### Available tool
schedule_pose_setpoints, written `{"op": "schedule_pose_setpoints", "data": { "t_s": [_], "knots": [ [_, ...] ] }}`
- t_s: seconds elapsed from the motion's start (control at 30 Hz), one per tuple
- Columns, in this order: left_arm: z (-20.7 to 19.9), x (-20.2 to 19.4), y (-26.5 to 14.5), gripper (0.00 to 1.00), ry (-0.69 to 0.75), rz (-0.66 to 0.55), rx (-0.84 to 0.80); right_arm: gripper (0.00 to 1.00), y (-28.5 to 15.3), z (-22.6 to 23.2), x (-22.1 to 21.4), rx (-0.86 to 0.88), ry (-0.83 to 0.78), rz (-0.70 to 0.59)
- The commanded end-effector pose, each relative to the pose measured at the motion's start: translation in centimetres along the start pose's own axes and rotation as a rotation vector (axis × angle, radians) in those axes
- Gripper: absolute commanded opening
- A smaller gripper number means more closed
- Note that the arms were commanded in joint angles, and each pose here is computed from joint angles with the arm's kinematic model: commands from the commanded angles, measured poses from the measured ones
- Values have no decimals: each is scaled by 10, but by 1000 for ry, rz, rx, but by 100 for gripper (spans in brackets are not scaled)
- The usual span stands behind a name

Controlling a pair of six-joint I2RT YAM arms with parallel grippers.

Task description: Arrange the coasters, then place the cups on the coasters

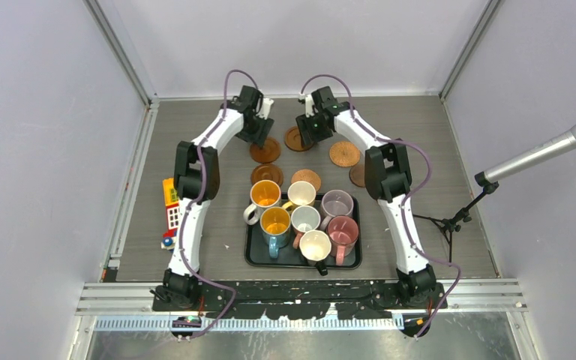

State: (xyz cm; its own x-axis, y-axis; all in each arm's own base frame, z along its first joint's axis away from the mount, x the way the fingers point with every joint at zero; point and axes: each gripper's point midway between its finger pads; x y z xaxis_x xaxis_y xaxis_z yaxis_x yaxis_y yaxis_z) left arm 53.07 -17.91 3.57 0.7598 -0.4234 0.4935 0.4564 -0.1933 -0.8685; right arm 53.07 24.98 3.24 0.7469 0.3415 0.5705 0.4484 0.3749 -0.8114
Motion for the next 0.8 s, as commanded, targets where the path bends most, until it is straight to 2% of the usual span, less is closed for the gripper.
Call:
{"op": "schedule_pose_setpoints", "data": {
  "t_s": [0.0,0.47,0.53,0.77],
  "knots": [
    [52,-19,-2,59,-102,51,65,61,4,26,18,53,-38,-47],
    [168,-91,-32,48,-295,171,215,61,20,67,24,101,-80,-67],
    [196,-110,-41,47,-345,189,249,61,22,71,24,108,-86,-69],
    [251,-153,-60,44,-424,225,317,61,31,88,25,121,-94,-82]
  ]
}}
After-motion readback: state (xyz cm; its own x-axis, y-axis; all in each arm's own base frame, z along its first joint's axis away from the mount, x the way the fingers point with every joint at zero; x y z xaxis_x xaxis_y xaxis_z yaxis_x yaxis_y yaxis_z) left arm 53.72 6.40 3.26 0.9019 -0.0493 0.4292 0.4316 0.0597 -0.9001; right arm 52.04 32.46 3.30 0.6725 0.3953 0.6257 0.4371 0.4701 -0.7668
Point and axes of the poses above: each gripper's point midway between its finger pads, its own y axis out along the fingers, its own z axis along the line the jaws close on, x = y × z
